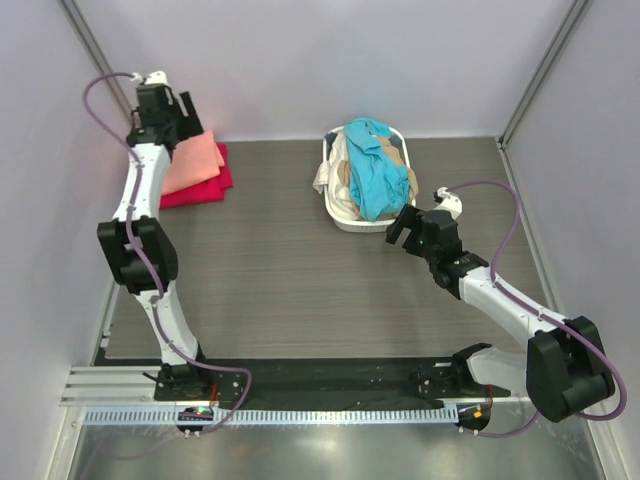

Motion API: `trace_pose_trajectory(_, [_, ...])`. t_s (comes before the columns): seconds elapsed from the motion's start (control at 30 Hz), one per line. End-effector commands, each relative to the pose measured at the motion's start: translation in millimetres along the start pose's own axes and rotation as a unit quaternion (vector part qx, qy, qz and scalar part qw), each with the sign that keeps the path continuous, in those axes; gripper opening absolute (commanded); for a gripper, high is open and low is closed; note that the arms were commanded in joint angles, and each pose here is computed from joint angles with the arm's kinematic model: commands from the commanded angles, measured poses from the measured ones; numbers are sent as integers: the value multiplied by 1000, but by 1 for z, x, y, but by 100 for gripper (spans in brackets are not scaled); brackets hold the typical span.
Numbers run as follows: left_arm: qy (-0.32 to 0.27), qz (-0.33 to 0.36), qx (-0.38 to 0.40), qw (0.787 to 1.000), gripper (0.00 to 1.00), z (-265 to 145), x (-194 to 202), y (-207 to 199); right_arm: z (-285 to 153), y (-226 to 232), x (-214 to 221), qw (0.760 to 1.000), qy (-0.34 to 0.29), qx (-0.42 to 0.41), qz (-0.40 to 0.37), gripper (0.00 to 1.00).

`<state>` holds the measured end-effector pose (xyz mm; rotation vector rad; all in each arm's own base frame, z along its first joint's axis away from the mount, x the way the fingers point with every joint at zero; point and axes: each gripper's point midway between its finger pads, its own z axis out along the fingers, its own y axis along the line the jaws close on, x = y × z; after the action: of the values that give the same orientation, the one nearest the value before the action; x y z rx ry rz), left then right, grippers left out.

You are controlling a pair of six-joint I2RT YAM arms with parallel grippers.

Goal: Fold and stack the t-shirts

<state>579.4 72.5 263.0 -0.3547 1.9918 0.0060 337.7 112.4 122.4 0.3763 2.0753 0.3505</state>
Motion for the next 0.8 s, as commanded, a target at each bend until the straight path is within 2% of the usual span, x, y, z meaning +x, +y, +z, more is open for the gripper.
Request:
trace_pose_trajectory(0.0, [72,71,-19,995,78,32,71,-19,-1,15,-23,999,-28,-19,2,100])
trace_pose_trajectory(0.13, [103,110,-18,988,75,48,101,-47,-1,14,-23,999,-29,-20,1,100])
trace_pose_trajectory(0.33, [116,181,-73,974,67,65,123,-54,-1,14,-22,999,-29,-22,2,100])
trace_pose_trajectory(0.47, [103,191,-106,970,62,64,117,-45,-1,15,-22,999,-28,-23,1,100])
trace_pose_trajectory(0.77, [85,210,-134,965,59,60,110,-38,1,15,-21,999,-25,-23,-1,100])
